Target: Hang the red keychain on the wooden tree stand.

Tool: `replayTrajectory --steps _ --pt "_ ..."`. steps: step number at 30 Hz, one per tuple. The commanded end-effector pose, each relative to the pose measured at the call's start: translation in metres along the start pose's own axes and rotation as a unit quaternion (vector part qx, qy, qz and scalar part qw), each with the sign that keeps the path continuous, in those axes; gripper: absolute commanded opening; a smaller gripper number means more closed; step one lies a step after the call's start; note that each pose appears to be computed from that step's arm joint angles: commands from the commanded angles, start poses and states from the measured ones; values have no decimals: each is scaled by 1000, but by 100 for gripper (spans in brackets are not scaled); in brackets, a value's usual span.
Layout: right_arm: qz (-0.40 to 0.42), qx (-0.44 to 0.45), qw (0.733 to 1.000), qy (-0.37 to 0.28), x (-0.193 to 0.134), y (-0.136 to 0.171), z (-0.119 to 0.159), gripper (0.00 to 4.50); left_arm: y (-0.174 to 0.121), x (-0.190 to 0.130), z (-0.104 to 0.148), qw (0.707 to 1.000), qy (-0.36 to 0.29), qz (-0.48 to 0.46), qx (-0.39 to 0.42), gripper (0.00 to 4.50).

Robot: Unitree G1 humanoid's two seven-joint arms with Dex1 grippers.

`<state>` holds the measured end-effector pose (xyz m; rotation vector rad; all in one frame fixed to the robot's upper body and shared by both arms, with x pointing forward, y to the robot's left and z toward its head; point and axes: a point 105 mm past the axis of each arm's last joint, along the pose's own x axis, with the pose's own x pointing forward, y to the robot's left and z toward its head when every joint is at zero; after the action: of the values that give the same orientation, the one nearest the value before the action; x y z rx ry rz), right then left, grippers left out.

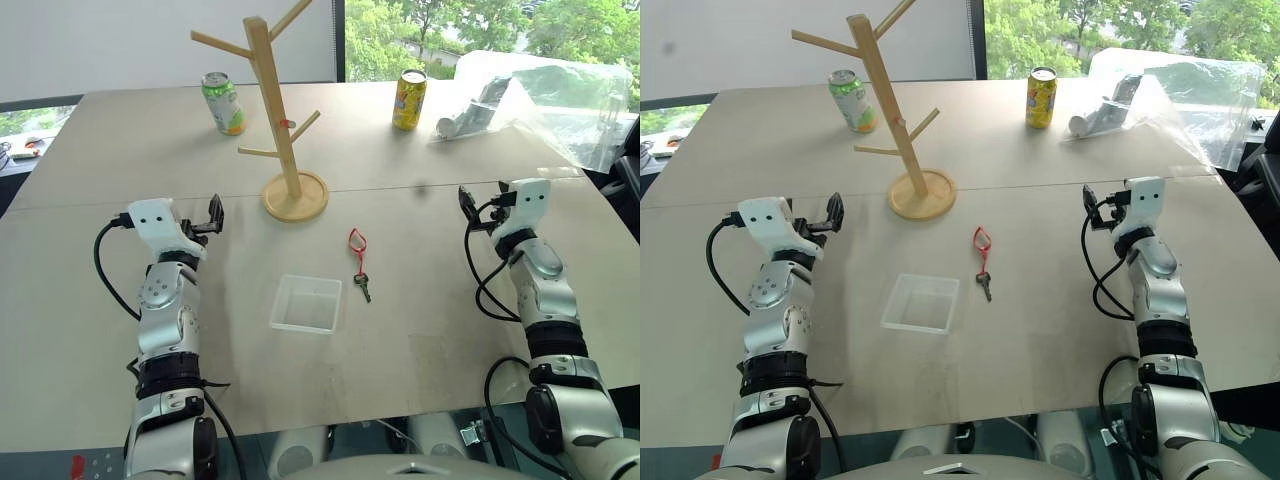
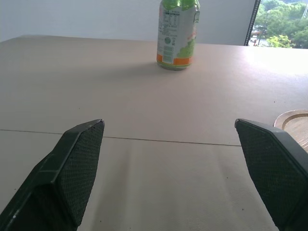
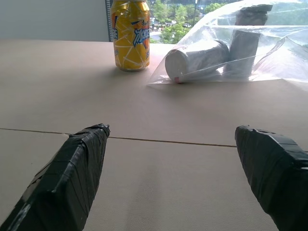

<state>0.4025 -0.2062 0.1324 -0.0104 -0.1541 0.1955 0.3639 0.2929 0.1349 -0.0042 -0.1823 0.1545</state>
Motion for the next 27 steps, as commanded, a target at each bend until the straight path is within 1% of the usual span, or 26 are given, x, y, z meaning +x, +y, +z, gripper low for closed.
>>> replayTrajectory --steps 1,24,25,27 --pt "1 -7 1000 -24 3 -2 16 447 4 0 9 1000 -19 4 3 450" --pt "14 2 1000 -13 1 2 10 447 -6 -3 8 1000 -20 -7 -4 450" --pt "52 7 999 -14 -2 10 11 447 -8 -3 8 1000 -20 -9 -4 450" --pt "164 -12 986 -24 -15 36 15 447 -12 -2 9 1000 -20 -16 -7 450"
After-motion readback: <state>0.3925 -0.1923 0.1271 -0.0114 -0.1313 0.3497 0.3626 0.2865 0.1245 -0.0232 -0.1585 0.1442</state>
